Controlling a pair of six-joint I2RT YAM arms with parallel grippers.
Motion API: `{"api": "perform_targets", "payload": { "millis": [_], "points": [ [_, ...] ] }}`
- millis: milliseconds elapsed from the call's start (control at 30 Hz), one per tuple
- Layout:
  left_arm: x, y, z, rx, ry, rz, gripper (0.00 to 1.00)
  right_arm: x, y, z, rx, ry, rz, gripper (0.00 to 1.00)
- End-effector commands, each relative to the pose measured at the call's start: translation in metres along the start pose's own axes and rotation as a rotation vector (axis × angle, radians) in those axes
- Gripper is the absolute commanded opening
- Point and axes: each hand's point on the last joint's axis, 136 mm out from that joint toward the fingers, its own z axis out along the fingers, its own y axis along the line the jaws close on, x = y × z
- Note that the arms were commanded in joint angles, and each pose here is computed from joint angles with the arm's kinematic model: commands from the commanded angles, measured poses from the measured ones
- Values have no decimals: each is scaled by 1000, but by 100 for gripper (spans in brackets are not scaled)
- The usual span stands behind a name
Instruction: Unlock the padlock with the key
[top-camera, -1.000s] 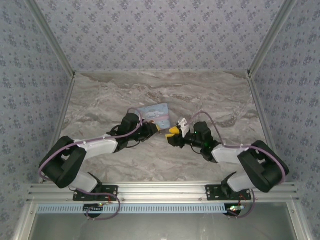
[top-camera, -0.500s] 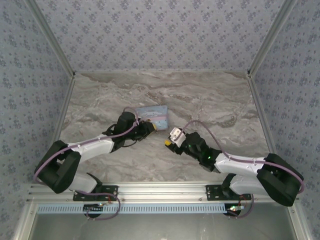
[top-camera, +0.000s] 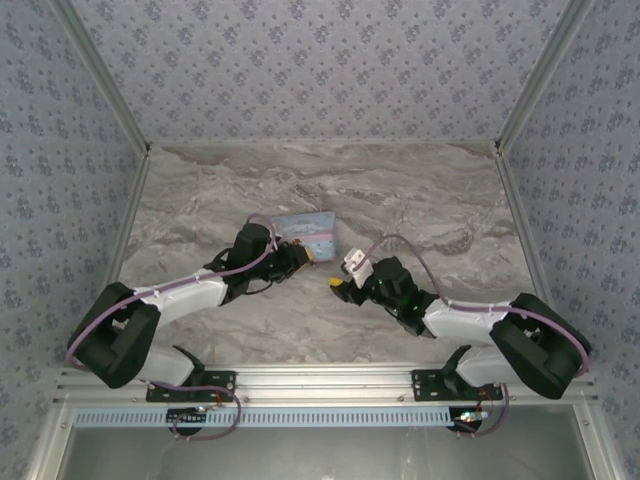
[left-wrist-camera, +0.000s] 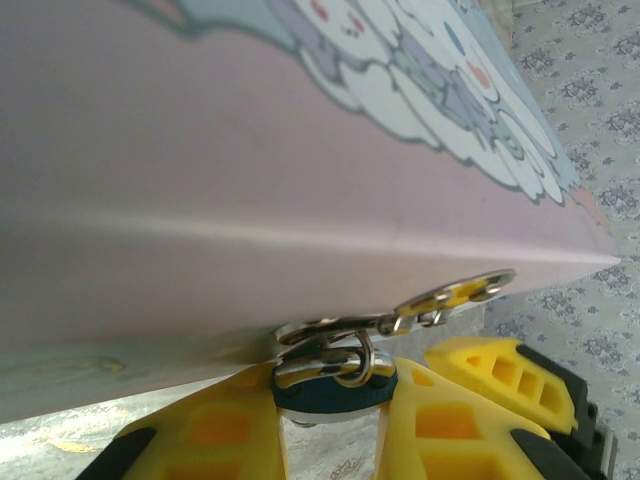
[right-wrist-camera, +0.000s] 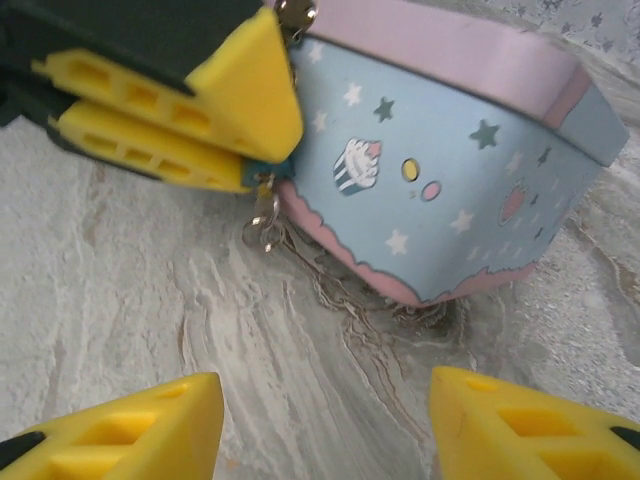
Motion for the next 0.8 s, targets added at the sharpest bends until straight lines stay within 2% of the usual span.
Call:
{"api": "perform_targets", "payload": {
  "millis": [0, 333, 767],
  "points": [
    [-5, -28, -9, 88, -11, 54, 20, -17, 13, 3, -131, -72, 114, 57],
    [-4, -30, -11, 100, -11, 59, 20, -38, 12, 22, -227, -114, 274, 54],
    [-3, -28, -14, 105, -14, 56, 20, -36, 6, 41, -217, -113, 355, 48]
  ]
}}
